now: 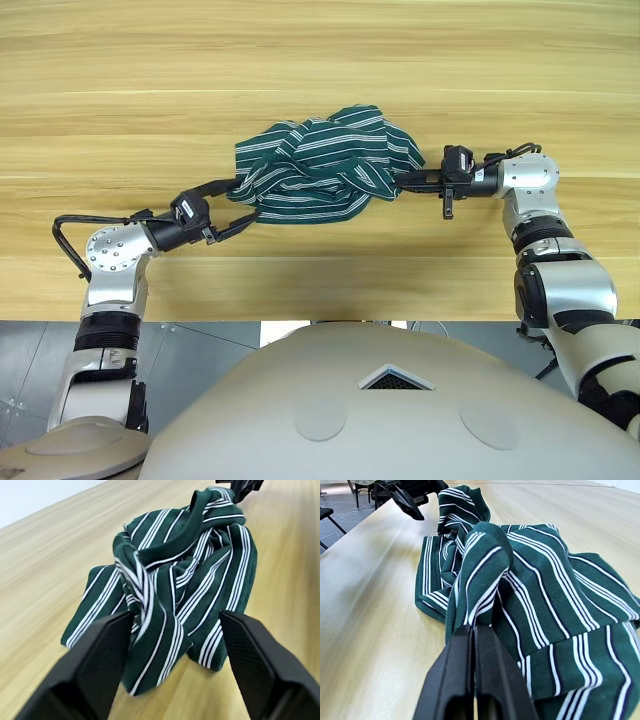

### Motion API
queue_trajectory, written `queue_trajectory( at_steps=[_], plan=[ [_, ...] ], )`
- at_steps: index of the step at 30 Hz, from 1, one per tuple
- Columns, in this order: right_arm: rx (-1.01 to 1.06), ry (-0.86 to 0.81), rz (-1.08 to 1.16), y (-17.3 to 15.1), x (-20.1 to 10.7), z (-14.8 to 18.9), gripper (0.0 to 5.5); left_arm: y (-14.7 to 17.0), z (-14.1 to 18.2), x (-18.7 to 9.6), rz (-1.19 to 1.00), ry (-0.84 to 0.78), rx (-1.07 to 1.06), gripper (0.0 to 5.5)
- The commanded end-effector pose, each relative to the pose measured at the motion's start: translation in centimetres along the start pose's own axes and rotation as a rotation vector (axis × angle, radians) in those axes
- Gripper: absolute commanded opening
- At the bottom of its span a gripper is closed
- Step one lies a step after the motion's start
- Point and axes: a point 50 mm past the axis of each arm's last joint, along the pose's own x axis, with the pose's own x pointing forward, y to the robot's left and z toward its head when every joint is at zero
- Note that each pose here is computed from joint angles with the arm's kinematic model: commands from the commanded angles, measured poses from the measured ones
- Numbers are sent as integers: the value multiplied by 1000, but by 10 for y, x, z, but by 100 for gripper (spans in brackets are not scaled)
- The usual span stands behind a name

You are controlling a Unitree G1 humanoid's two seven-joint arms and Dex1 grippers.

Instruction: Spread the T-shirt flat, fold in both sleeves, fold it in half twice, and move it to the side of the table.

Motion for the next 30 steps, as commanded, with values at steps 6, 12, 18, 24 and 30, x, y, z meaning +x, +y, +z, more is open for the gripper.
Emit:
queue_trajectory(
  at_steps=[6,12,18,24,30],
  plan=[
    [-59,-13,22,-2,1,8,0,-4,-2,0,-85,44,19,207],
    [-77,-16,7,-4,-1,11,0,-2,-6,-7,-84,93,18,102],
    [-89,34,-15,-6,-3,9,0,4,3,-11,-76,59,31,2],
    [-61,-38,-52,-14,-8,19,0,17,18,-6,-13,-19,64,2],
    [-128,-251,-125,-44,-16,70,0,68,74,9,287,-253,174,2]
  ],
)
